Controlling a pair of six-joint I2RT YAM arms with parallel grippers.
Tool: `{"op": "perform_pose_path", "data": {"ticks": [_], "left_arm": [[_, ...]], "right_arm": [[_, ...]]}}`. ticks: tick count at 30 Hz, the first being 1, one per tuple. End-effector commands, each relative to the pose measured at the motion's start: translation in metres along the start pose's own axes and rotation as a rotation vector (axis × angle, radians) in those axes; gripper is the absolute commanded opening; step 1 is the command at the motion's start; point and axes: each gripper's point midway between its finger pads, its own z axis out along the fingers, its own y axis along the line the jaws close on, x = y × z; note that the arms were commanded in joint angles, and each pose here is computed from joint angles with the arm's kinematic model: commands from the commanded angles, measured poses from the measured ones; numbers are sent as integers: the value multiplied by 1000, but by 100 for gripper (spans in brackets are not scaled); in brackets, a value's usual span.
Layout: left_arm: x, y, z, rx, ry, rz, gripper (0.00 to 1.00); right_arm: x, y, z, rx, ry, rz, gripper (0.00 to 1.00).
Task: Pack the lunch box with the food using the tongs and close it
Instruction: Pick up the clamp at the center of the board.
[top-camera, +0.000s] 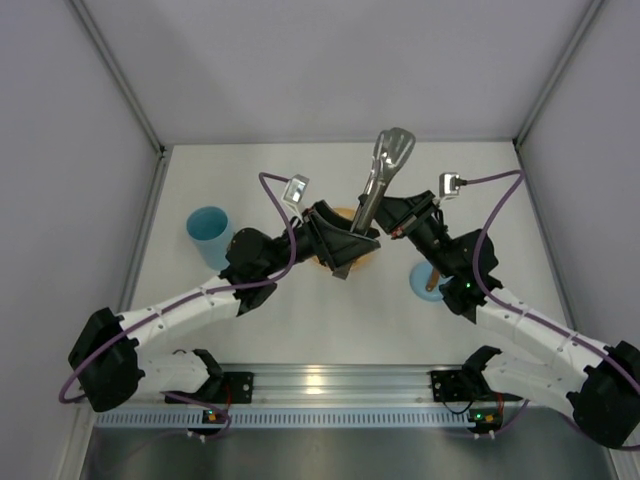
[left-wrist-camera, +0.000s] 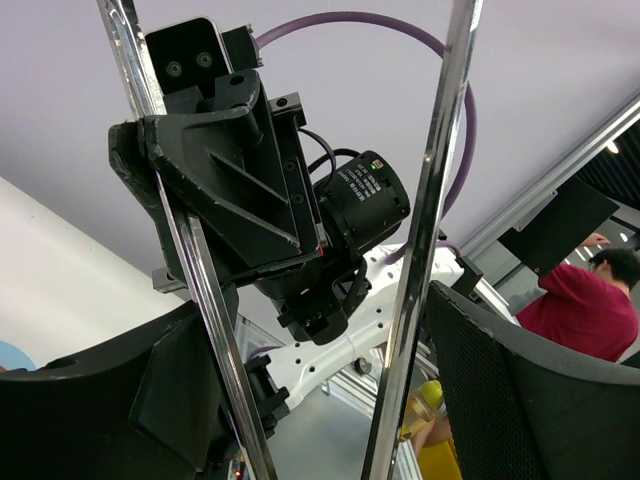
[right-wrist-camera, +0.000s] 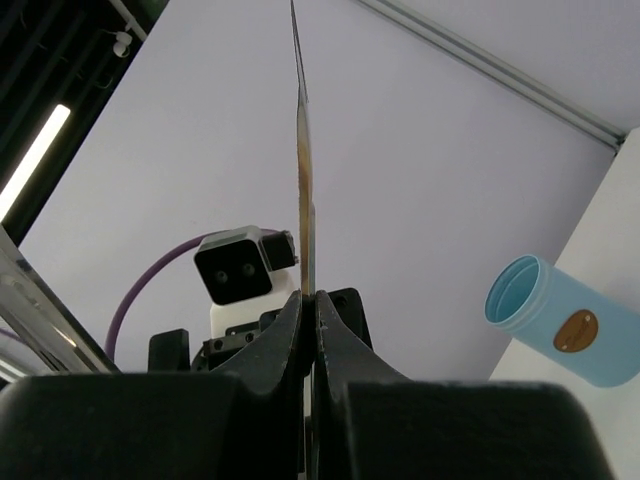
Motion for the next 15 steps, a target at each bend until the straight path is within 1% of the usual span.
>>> {"op": "perform_pose_path", "data": {"ticks": [1,7,15], "left_arm": [[-12,-26,-2,92,-51,44,80],[-11,-25,-6,71,-52,58,78],[-12,-28,-7,70,-52,68,74]], "right_arm": [[-15,37,4,-126,-75,-15,0],[-18,33,5,-72,-78,-40,0],[-17,34,3,-62,-64,-72,0]]}}
